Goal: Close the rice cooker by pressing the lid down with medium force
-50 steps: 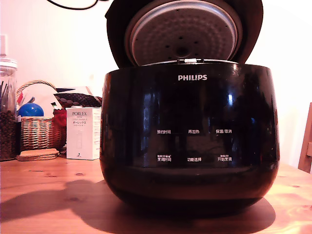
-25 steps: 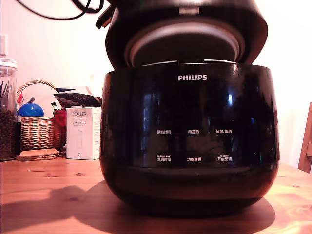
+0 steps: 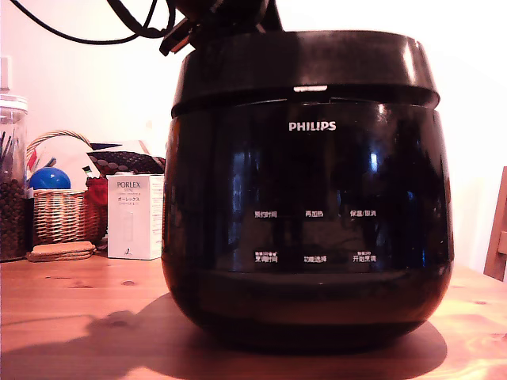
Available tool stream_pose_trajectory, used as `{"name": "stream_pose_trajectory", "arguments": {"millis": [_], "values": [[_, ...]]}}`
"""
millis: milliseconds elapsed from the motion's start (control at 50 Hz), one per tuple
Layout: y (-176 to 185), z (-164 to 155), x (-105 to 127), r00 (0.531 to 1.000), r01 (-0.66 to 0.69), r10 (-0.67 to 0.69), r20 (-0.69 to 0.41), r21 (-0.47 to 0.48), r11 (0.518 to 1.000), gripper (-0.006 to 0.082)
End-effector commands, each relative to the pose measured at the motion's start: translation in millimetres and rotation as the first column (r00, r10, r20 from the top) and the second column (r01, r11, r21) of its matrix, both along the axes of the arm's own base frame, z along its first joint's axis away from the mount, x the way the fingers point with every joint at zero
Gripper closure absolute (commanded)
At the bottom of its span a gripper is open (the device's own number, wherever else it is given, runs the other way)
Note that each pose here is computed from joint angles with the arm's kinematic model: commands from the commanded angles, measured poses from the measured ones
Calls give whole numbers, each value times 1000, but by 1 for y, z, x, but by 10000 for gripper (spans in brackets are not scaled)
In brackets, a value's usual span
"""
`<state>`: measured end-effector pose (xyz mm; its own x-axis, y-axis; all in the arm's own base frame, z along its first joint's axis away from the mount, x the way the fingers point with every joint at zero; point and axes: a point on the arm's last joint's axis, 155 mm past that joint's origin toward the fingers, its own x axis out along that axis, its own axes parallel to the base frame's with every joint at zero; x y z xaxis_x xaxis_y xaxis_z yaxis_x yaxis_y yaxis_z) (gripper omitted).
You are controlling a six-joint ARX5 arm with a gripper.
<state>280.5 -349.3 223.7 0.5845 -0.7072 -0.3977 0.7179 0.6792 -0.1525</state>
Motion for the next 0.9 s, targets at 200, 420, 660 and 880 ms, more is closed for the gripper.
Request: {"name": "stream_pose_trajectory", "arguments": {"millis": [200, 420, 660, 880], "values": [[19, -90, -17, 996, -1, 12, -85, 130, 992, 787], [33, -113, -17, 996, -42, 53, -70, 151, 988, 787], [34, -131, -33, 998, -24, 34, -60, 158, 987, 787], [34, -146, -46, 999, -4, 14, -51, 199, 980, 787]]}}
